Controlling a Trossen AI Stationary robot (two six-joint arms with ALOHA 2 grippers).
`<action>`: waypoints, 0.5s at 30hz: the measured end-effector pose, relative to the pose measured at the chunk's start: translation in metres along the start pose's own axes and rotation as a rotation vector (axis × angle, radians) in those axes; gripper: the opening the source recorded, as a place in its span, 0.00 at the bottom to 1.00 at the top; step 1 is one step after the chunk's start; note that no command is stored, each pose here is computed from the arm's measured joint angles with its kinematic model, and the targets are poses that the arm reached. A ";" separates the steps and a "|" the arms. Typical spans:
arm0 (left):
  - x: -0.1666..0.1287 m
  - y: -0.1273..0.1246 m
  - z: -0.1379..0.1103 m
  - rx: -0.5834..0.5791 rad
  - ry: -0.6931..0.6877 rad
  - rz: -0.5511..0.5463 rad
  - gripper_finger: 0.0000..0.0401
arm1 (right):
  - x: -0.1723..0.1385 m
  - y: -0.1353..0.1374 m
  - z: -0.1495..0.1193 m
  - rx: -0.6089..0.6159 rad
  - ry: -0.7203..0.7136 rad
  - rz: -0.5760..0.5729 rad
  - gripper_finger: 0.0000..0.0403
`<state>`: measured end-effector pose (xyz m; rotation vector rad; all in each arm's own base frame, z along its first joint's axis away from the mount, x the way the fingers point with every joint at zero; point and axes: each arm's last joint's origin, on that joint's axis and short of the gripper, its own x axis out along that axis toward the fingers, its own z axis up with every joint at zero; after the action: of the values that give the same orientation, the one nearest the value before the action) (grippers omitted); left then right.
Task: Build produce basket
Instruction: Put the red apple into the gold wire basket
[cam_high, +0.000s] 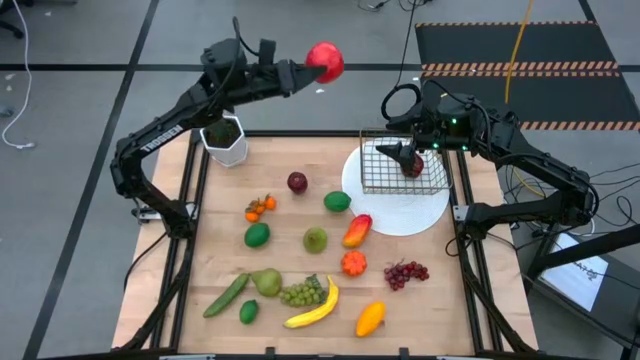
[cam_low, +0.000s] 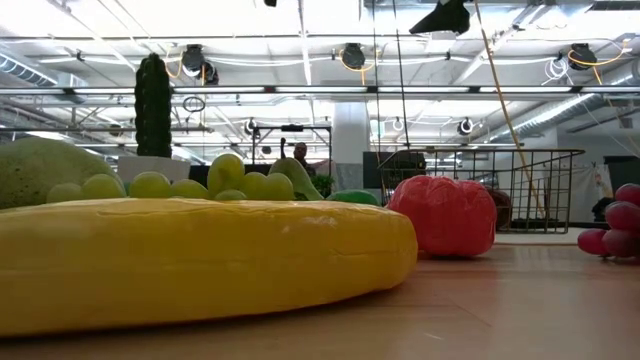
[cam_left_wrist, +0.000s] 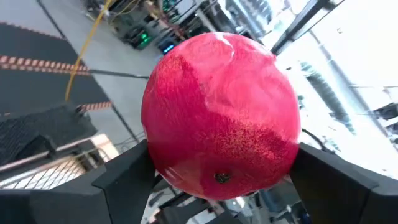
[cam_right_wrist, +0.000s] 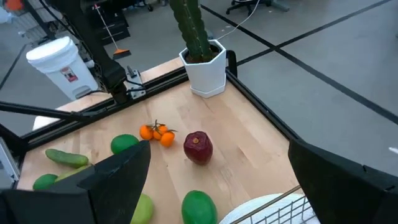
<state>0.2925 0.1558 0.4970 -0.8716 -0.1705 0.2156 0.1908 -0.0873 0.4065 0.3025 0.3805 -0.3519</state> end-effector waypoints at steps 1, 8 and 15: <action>0.000 0.001 0.001 0.002 0.000 -0.006 0.84 | 0.000 0.000 0.000 0.011 0.000 0.000 0.93; -0.006 0.003 0.010 0.121 0.027 -0.043 0.84 | 0.000 0.001 0.004 0.080 -0.042 0.010 0.93; -0.008 0.006 0.013 0.420 0.033 -0.061 0.84 | -0.001 0.000 0.013 0.237 -0.148 -0.031 0.93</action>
<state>0.2815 0.1668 0.5002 -0.4516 -0.1150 0.1717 0.1943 -0.0912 0.4183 0.4992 0.1975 -0.4482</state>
